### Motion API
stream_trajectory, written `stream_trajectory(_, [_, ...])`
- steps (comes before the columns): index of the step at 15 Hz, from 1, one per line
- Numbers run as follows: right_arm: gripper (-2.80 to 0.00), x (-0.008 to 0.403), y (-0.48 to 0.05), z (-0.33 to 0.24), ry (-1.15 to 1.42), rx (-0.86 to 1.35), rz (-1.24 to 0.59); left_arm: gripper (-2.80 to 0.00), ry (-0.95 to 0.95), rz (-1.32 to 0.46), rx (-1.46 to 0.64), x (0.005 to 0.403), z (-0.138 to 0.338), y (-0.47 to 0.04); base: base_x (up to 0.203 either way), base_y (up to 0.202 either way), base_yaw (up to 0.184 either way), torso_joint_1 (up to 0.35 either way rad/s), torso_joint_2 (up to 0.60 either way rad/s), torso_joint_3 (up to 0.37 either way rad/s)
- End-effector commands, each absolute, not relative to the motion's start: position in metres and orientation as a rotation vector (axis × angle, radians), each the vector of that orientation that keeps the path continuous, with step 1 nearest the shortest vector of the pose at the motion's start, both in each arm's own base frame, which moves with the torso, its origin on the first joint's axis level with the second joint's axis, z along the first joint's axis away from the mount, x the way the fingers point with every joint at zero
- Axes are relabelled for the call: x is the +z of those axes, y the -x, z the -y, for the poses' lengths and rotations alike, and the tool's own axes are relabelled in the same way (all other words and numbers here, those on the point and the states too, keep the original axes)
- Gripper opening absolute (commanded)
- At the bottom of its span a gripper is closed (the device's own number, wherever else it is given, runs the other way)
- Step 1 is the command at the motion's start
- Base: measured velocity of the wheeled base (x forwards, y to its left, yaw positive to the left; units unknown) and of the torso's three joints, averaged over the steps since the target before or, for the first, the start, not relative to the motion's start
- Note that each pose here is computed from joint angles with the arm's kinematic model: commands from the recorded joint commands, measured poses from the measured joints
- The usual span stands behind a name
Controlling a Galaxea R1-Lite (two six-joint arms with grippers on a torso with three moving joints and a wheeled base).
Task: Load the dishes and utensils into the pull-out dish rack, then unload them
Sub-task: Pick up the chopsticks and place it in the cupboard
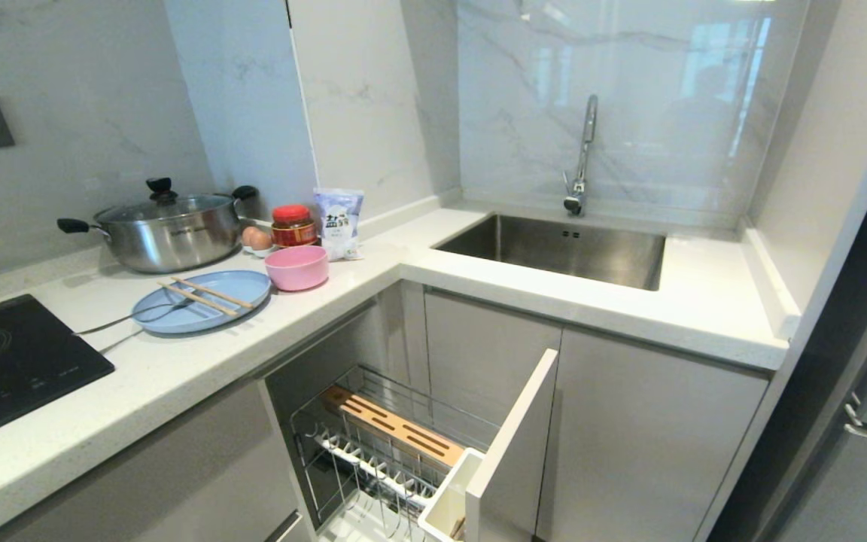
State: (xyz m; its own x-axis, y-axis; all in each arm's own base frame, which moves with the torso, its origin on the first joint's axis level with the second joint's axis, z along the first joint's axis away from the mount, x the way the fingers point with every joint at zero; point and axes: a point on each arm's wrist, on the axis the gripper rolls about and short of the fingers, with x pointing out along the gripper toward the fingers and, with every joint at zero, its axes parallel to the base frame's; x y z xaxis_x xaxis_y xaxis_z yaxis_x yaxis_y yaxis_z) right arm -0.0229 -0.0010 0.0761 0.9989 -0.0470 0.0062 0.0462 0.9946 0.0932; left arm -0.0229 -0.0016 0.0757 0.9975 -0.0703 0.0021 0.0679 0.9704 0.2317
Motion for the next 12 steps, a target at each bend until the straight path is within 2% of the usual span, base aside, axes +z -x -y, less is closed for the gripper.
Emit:
stream_trajectory(1, [-2.80, 0.0760, 0.0232, 0.0010, -0.094, -0.049, 0.013, -2.80, -0.235, 0.008, -0.070, 0.0757, 0.0017, 0.0227, 0.000, 0.000, 0.000, 0.000, 0.00, 0.000])
stream_trajectory(9, [-2.80, 0.0760, 0.0232, 0.0010, -0.094, -0.047, 0.013, -2.80, -0.230, 0.008, -0.072, 0.0759, 0.0017, 0.0229, 0.000, 0.000, 0.000, 0.000, 0.00, 0.000])
stream_trajectory(12, [-2.80, 0.0760, 0.0232, 0.0010, -0.094, -0.047, 0.013, -2.80, -0.165, -0.002, -0.046, 0.0753, 0.0011, 0.0228, 0.000, 0.000, 0.000, 0.000, 0.00, 0.000])
